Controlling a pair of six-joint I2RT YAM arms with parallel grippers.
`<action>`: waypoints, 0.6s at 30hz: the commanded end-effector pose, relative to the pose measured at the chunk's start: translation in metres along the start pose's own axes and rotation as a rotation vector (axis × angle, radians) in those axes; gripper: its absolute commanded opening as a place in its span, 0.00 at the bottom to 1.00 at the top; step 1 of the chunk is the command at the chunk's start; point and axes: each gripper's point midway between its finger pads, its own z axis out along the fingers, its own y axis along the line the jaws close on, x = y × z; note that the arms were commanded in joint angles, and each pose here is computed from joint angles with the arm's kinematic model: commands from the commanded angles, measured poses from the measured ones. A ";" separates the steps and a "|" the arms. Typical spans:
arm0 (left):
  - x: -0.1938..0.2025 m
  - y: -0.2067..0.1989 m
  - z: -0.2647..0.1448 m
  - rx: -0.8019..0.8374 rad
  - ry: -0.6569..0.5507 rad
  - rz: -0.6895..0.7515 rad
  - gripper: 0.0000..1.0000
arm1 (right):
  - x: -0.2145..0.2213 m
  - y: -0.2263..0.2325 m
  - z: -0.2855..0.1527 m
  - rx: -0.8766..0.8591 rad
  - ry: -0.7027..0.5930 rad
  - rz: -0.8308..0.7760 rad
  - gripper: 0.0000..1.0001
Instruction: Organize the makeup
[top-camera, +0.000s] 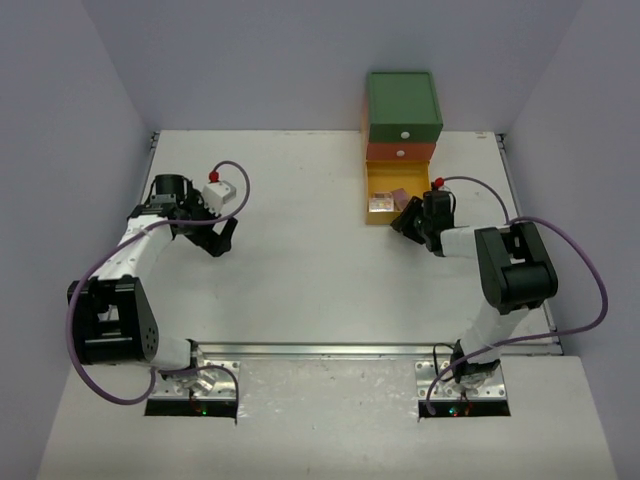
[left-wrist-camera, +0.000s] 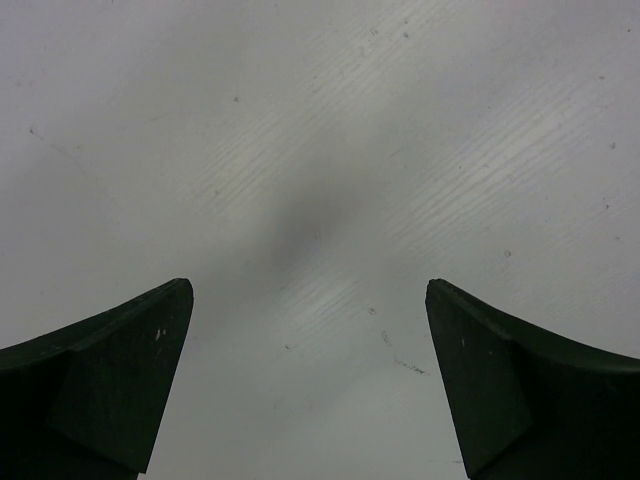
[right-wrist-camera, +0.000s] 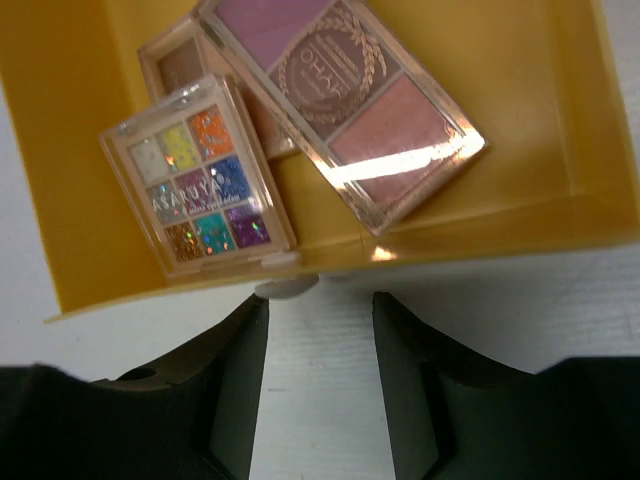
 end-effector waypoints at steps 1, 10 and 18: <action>-0.017 0.014 -0.003 -0.049 -0.041 0.045 1.00 | -0.048 0.024 0.013 -0.073 -0.170 0.079 0.46; -0.022 0.021 -0.001 -0.052 -0.031 0.036 1.00 | -0.097 0.036 0.029 -0.103 -0.361 0.136 0.41; -0.027 0.028 -0.001 -0.064 -0.026 0.021 1.00 | -0.133 0.039 0.070 -0.099 -0.417 0.164 0.40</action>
